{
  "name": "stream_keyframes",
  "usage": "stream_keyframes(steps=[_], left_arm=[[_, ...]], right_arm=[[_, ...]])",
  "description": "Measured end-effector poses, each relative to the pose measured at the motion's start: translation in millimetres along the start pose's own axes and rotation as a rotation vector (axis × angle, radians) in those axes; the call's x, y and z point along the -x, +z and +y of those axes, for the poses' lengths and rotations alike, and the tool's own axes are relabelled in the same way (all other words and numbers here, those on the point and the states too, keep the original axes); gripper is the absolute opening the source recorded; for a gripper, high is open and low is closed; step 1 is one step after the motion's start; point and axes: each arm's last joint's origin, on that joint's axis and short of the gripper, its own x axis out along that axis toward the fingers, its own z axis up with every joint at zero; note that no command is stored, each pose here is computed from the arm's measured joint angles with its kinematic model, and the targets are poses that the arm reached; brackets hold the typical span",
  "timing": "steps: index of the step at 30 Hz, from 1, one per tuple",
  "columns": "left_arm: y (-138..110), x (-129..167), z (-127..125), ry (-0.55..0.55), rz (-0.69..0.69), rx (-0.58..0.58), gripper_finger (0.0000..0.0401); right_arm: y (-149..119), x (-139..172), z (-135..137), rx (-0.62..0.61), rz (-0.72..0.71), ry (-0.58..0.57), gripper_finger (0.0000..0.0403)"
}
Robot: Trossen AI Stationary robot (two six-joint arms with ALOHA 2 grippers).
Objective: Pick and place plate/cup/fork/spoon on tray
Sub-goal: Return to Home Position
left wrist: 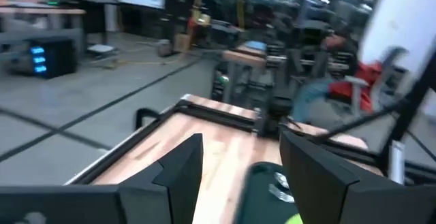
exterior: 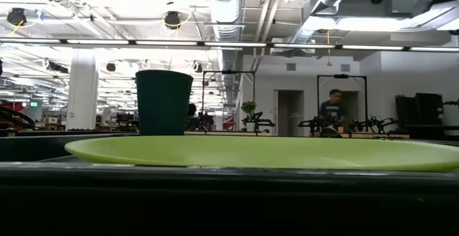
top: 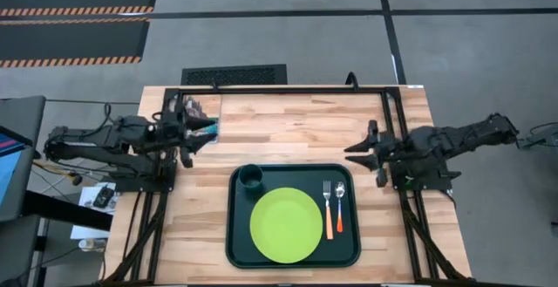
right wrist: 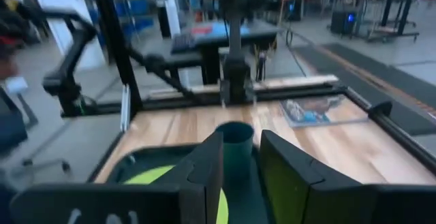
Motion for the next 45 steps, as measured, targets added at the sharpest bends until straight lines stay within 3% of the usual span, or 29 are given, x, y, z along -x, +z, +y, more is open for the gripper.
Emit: stream_keyframes(steps=[6, 14, 21, 28, 34, 45], left_arm=[[-48, 18, 18, 0.108, -0.024, 0.077, 0.0184], [-108, 26, 33, 0.097, -0.145, 0.188, 0.0184], [-139, 24, 38, 0.092, -0.164, 0.225, 0.0184], [-158, 18, 40, 0.12, -0.144, 0.269, 0.0184], [-160, 17, 39, 0.113, -0.149, 0.272, 0.0184], [-160, 17, 39, 0.119, -0.148, 0.242, 0.0184]], right_arm=[[-6, 30, -9, -0.038, -0.133, 0.025, 0.0123], [-44, 48, -19, -0.088, -0.209, 0.037, 0.0123], [-76, 51, -25, -0.114, -0.289, 0.017, 0.0123], [-97, 41, -28, -0.106, -0.239, -0.021, 0.0123], [-119, 31, -30, -0.116, -0.251, -0.028, 0.0123], [-126, 29, -30, -0.105, -0.242, -0.034, 0.0123]])
